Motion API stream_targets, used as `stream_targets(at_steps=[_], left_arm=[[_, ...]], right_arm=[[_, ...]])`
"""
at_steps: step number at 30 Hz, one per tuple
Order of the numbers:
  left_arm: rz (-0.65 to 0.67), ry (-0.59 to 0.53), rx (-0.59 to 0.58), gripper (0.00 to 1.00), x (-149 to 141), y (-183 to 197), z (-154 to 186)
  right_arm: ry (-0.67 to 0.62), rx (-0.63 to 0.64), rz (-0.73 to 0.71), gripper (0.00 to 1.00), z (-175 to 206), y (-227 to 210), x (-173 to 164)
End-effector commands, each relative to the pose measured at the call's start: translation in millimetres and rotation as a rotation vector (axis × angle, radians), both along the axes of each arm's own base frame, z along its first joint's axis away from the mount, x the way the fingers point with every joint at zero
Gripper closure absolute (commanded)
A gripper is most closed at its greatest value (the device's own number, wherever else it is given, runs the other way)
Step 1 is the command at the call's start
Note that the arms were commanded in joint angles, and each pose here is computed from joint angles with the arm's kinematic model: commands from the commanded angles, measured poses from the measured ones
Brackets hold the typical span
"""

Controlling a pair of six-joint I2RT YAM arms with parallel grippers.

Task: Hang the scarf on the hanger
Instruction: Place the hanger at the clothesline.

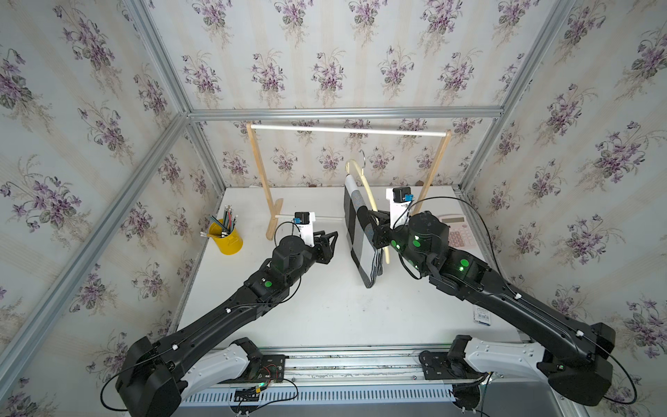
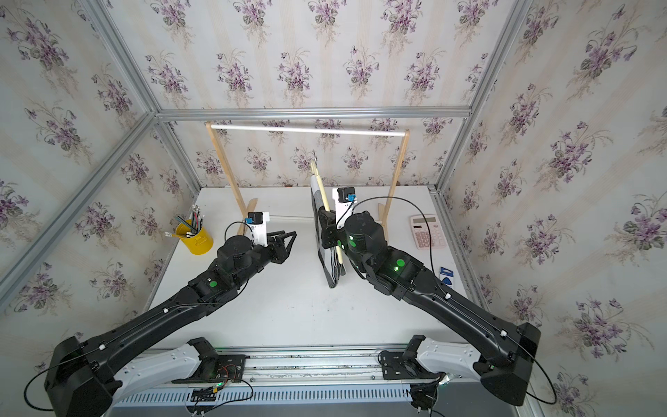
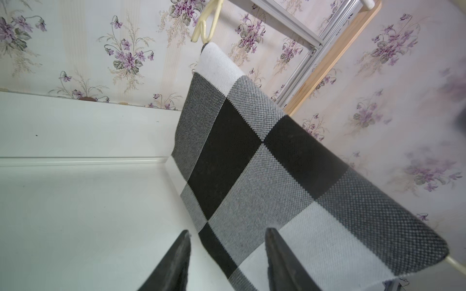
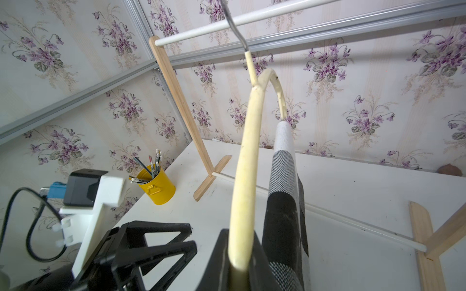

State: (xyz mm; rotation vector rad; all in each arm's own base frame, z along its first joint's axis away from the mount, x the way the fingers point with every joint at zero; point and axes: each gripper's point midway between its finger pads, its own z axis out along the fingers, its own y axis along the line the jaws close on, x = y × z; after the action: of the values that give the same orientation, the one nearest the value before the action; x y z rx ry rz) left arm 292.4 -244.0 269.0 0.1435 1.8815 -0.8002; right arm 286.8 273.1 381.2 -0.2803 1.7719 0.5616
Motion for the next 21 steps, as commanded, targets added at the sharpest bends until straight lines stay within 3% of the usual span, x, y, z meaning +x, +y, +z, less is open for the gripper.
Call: stream_targets(at_steps=[1, 10, 21], left_arm=[[0.030, 0.004, 0.064, 0.50, 1, 9, -5], [0.153, 0.038, 0.209, 0.50, 8, 36, -19], [0.198, 0.026, 0.274, 0.50, 14, 43, -26]], right_arm=[[-0.135, 0.063, -0.068, 1.00, 44, 2, 21], [-0.106, 0.038, -0.113, 1.00, 41, 16, 87], [-0.050, 0.048, -0.151, 1.00, 21, 8, 156]])
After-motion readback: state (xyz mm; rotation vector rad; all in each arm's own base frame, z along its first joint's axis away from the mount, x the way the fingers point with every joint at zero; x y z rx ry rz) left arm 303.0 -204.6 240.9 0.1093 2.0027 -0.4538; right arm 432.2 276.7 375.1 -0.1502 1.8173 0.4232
